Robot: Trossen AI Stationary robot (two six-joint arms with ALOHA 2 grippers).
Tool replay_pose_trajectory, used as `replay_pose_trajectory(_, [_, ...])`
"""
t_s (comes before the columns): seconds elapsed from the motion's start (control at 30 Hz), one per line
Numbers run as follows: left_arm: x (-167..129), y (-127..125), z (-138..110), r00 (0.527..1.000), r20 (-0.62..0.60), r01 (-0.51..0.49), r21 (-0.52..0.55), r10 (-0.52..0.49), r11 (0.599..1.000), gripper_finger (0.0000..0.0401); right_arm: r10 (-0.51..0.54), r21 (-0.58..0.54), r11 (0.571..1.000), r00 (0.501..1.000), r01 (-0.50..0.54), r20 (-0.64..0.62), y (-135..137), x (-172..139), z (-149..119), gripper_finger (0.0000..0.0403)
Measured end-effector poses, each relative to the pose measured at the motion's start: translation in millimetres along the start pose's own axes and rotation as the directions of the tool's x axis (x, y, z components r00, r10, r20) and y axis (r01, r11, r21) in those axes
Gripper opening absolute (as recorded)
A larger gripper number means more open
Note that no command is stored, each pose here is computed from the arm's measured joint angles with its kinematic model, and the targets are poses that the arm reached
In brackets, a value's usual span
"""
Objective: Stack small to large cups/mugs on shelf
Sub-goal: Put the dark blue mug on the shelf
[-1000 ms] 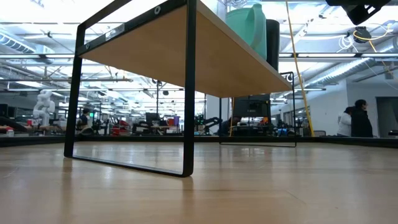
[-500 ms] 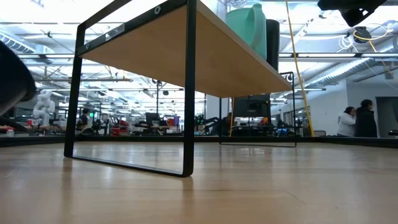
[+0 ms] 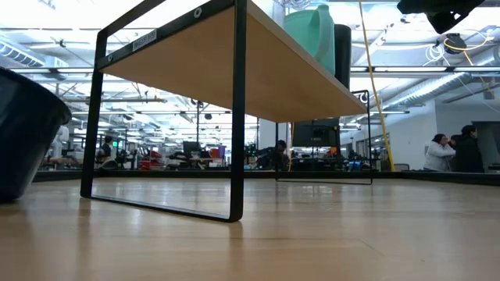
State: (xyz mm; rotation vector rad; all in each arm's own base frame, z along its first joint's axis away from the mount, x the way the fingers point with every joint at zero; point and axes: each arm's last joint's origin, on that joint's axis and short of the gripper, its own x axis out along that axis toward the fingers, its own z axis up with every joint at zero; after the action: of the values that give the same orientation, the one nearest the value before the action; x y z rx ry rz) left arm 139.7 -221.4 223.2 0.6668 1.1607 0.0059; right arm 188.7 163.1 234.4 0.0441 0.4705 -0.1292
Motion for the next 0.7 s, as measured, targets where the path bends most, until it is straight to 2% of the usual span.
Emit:
replay_pose_trajectory(0.3, [0.2, -3.8, 0.6, 0.997, -0.024, 0.067, -0.040, -0.068, 0.997, 0.0028, 0.000, 0.000, 1.000, 1.000, 0.000, 0.000, 0.0, 0.0, 0.0, 0.0000])
replay_pose_trajectory(0.7, [3.8, -3.3, 7.2, 0.988, -0.035, 0.150, -0.059, -0.153, 0.987, 0.0036, 0.000, 0.000, 1.000, 1.000, 0.000, 0.000, 0.0, 0.0, -0.1, 0.0000])
